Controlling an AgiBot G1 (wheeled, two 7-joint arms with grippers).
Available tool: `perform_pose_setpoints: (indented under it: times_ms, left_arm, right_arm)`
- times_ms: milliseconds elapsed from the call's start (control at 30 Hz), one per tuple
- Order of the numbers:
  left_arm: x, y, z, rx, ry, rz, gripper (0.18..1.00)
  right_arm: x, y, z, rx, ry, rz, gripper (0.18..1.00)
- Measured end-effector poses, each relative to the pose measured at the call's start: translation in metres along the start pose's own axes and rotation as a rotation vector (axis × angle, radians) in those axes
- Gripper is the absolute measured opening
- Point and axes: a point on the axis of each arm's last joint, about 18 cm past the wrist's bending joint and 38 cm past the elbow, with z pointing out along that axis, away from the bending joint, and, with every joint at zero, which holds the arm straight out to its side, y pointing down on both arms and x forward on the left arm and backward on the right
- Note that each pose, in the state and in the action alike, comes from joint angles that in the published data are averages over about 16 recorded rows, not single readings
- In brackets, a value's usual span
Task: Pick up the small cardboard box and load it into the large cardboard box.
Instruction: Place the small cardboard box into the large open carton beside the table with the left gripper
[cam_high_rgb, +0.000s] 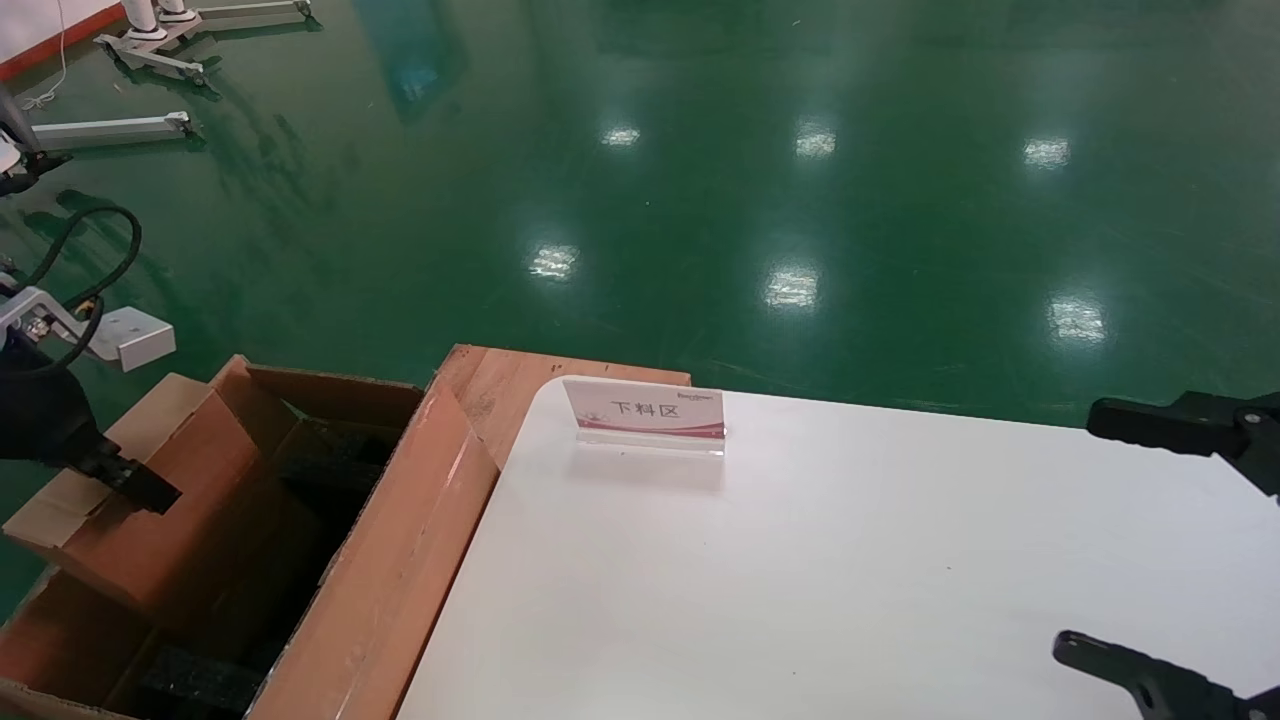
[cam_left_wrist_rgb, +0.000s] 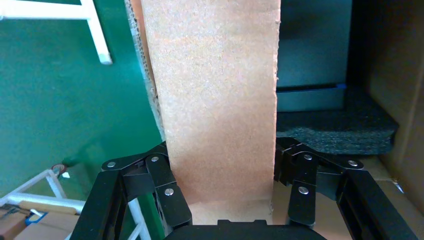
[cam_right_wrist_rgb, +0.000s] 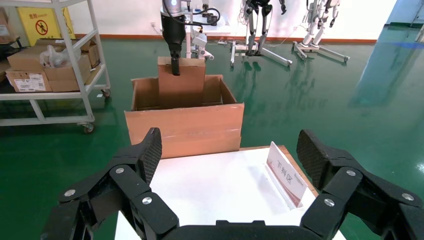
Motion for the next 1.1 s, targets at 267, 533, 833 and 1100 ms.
perform_pose_setpoints:
  times_ms: [267, 533, 833, 1100]
  left_arm:
    - [-0.002, -0.001, 0.011, -0.019, -0.012, -0.013, 0.236]
    - [-0.004, -0.002, 0.021, -0.032, -0.029, -0.022, 0.236]
    - [-0.007, -0.003, 0.031, -0.04, -0.05, -0.029, 0.236]
    - [-0.009, -0.003, 0.039, -0.047, -0.064, -0.038, 0.235]
  right_arm:
    - [0.0, 0.0, 0.0, 0.0, 0.0, 0.0, 1.0]
    - [0.0, 0.0, 0.0, 0.0, 0.0, 0.0, 1.0]
    - [0.0, 0.0, 0.0, 0.0, 0.0, 0.0, 1.0]
    - [0.0, 0.0, 0.0, 0.0, 0.0, 0.0, 1.0]
